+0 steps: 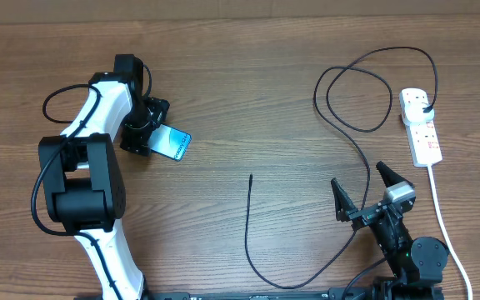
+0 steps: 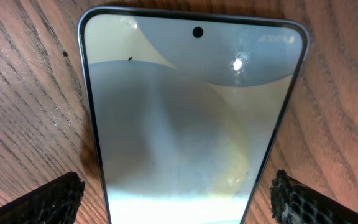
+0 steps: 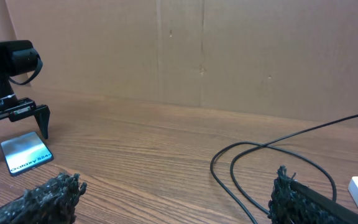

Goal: Plug charger to phone and switch on socket
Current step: 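Close the left gripper on the phone's bottom end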

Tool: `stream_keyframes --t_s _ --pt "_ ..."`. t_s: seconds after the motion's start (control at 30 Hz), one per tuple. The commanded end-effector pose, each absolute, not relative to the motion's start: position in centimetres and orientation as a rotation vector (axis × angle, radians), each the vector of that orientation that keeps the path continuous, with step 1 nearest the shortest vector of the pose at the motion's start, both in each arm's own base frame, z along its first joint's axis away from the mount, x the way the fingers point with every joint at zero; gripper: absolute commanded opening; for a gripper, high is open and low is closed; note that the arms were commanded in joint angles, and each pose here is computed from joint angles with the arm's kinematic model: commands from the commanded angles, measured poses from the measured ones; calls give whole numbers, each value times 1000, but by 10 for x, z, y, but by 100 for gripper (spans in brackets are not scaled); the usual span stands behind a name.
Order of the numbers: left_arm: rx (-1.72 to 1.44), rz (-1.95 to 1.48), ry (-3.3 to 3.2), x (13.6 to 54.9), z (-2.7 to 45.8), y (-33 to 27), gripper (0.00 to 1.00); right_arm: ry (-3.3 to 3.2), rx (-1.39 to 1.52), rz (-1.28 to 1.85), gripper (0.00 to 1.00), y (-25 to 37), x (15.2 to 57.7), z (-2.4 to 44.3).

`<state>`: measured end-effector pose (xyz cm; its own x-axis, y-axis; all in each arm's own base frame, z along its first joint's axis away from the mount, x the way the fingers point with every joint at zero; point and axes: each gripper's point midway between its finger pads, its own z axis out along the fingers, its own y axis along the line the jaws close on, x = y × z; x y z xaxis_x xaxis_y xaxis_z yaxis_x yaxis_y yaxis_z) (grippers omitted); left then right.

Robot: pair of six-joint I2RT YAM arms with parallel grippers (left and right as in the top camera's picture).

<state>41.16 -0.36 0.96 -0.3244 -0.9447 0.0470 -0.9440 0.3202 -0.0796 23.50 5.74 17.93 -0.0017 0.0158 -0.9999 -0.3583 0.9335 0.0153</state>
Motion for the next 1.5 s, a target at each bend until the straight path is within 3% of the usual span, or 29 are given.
stream_keyframes --t_s 0.0,1.47 --pt "-1811 -113 2591 403 -1 -5 100 1550 -274 299 100 58 235 177" --pt "-1777 -83 2591 402 -6 -11 100 1550 -274 299 100 58 235 177"
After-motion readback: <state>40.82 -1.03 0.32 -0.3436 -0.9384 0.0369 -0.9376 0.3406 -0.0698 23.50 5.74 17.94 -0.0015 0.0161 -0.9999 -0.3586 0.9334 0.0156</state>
